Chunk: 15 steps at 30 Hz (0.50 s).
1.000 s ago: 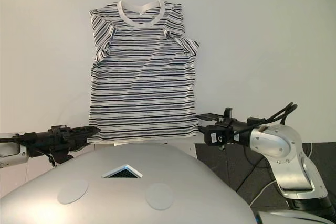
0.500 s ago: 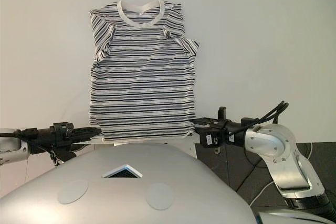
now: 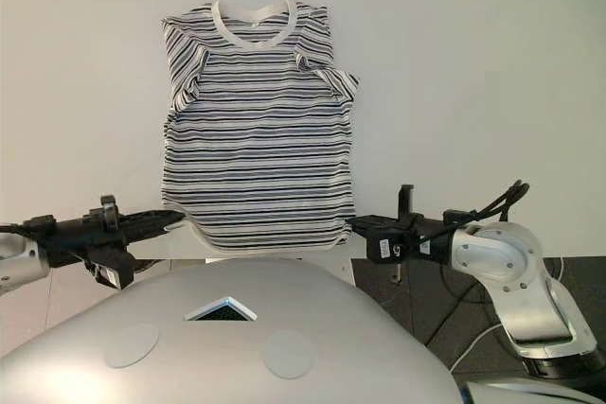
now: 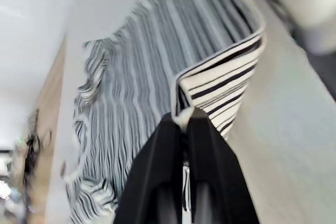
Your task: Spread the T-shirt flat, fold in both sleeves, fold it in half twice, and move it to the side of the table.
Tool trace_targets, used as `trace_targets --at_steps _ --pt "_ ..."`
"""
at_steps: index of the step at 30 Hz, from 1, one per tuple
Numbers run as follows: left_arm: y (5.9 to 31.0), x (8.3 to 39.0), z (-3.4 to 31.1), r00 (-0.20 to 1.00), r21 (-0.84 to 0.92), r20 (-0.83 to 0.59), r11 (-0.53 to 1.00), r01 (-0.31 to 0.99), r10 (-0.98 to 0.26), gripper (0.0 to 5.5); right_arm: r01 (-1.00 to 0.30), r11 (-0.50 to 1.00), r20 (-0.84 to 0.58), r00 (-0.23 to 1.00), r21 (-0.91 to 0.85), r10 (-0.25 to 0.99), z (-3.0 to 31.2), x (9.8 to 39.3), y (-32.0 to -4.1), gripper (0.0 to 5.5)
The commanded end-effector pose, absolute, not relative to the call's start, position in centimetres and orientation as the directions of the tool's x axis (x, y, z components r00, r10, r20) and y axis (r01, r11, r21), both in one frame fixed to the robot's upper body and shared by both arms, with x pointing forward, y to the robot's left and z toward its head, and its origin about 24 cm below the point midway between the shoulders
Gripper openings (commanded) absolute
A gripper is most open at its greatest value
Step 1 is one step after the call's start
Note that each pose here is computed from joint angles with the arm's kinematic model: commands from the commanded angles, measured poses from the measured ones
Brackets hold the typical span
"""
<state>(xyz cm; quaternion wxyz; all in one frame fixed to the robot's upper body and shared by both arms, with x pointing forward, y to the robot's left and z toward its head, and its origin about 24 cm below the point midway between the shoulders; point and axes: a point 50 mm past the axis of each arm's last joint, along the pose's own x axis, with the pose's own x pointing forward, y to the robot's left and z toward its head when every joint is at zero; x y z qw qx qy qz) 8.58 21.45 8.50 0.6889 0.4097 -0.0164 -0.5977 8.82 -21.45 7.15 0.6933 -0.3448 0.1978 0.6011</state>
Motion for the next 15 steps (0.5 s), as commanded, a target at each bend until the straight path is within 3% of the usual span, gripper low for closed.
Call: trace_targets --at_steps 1,6,15 --pt "22.4 7.1 8.9 0.22 0.395 -0.457 0.025 0.918 -0.862 0.0 -0.969 0.056 -0.652 0.204 -0.24 0.73 9.0 8.6 -22.2 0.03" --pt "23.9 5.8 11.6 0.173 0.264 -0.368 0.076 0.962 -0.914 0.0 -0.956 0.129 -0.527 0.254 -0.263 0.811 11.6 7.9 -22.7 0.03" --pt "26.0 4.0 13.5 0.193 0.234 -0.263 0.131 0.963 -0.945 0.0 -0.934 0.197 -0.454 0.32 -0.299 0.831 13.6 6.1 -23.2 0.03"
